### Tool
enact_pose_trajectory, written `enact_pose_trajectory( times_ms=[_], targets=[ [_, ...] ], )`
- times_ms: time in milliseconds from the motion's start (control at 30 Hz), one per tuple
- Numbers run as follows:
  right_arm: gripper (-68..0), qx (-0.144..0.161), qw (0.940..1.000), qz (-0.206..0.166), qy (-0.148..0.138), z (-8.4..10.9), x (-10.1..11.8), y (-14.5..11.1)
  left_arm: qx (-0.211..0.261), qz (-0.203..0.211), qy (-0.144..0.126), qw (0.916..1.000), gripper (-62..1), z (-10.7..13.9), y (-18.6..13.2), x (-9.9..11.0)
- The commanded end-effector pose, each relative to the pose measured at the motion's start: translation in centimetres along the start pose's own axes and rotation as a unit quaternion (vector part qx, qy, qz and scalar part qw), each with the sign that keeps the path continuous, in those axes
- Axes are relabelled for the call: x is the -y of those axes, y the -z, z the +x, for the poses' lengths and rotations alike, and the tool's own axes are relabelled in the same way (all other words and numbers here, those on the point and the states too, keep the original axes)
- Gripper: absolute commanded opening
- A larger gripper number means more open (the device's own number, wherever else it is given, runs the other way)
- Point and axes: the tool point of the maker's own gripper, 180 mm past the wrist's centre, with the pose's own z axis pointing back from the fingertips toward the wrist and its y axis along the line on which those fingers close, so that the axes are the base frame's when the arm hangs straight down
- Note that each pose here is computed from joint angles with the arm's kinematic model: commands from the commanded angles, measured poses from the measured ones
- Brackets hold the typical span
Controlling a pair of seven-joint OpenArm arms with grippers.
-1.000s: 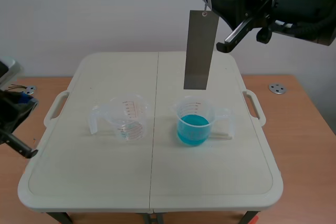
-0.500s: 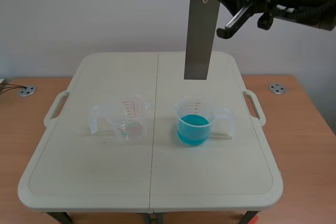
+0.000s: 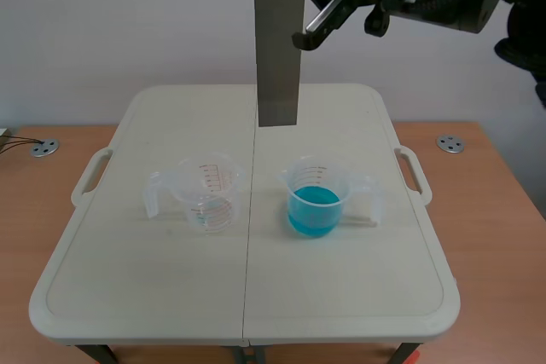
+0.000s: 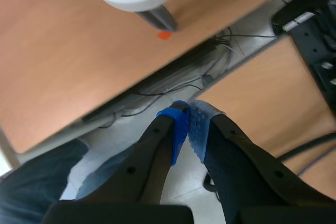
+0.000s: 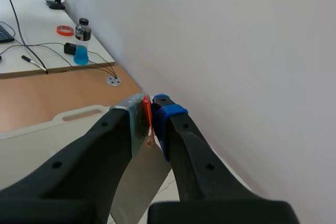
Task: Hold the metal plate by the orange handle, dip it into the blue solution, take it out and point at it, then put the plate back in the beaker on the left.
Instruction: 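Put the plate into the left beaker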
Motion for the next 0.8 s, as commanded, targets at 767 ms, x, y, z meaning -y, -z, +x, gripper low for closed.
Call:
enact_pose_trajectory(
  times_ms=[767],
  targets=[
    [-66.0,0.04,0.9971,0.051,0.039,2.9,-4.2,7.0,-0.032,-0.072,-0.019,0.9968,-58.5,-2.4,-0.2,5.2]
  ],
)
